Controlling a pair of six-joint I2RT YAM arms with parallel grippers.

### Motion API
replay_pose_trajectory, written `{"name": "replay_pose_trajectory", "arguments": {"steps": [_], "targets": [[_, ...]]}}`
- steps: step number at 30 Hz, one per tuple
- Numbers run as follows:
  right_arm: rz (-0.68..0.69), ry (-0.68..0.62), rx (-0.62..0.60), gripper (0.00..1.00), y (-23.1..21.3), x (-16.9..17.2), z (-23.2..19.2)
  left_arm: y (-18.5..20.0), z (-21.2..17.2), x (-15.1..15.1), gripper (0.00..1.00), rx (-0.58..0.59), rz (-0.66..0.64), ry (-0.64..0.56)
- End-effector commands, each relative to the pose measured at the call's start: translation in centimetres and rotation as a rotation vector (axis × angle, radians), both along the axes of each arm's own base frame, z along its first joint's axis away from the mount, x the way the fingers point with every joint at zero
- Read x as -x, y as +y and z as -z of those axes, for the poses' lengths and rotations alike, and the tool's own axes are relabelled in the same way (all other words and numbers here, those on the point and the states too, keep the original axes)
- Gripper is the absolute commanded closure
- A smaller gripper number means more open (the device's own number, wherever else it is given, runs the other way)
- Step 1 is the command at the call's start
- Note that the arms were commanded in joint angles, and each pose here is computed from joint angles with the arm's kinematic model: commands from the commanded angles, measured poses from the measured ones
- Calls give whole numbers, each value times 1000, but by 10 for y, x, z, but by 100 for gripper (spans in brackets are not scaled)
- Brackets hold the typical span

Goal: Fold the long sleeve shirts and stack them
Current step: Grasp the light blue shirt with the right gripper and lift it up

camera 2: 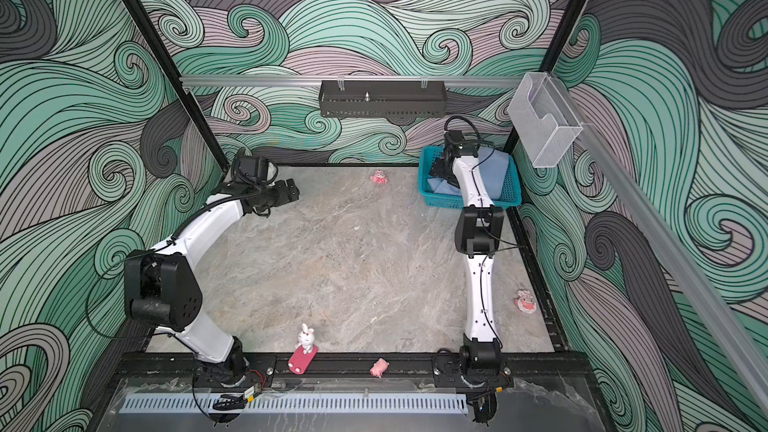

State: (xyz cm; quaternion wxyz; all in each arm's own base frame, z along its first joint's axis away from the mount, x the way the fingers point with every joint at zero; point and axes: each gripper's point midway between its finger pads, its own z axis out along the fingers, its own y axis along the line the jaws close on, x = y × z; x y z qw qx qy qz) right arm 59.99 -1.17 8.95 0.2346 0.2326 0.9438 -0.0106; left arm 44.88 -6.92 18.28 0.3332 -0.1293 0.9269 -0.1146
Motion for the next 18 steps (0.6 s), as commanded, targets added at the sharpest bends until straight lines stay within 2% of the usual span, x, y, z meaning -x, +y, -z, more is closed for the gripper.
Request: {"name": "replay_pose_trajectory", "arguments": {"steps": [1,4,7,8,12,13,16,18], "targets": [[47,60,78,1,-20,11,7,-2,-6,-2,5,15,1,2],[77,60,117,7,-29,10,11,-4,-5,-4,5,26,7,2],[95,44,116,19,-35,6,10,-5,-6,-4,5,33,11,0],[99,36,116,28,-37,4,9,-5,-6,-4,5,33,12,-1],[75,-24,103,91,-34,-2,-18,-7,-8,-4,5,40,18,-6],[57,-56,103,100,-30,-5,-32,-7,-10,-3,6,42,21,-11],[-15,-211,99,100,-13,-12,-104,-7,-18,-2,7,51,21,-27],[-71,-349,97,100,1,-9,-170,-7,-22,0,8,52,21,-34]]}}
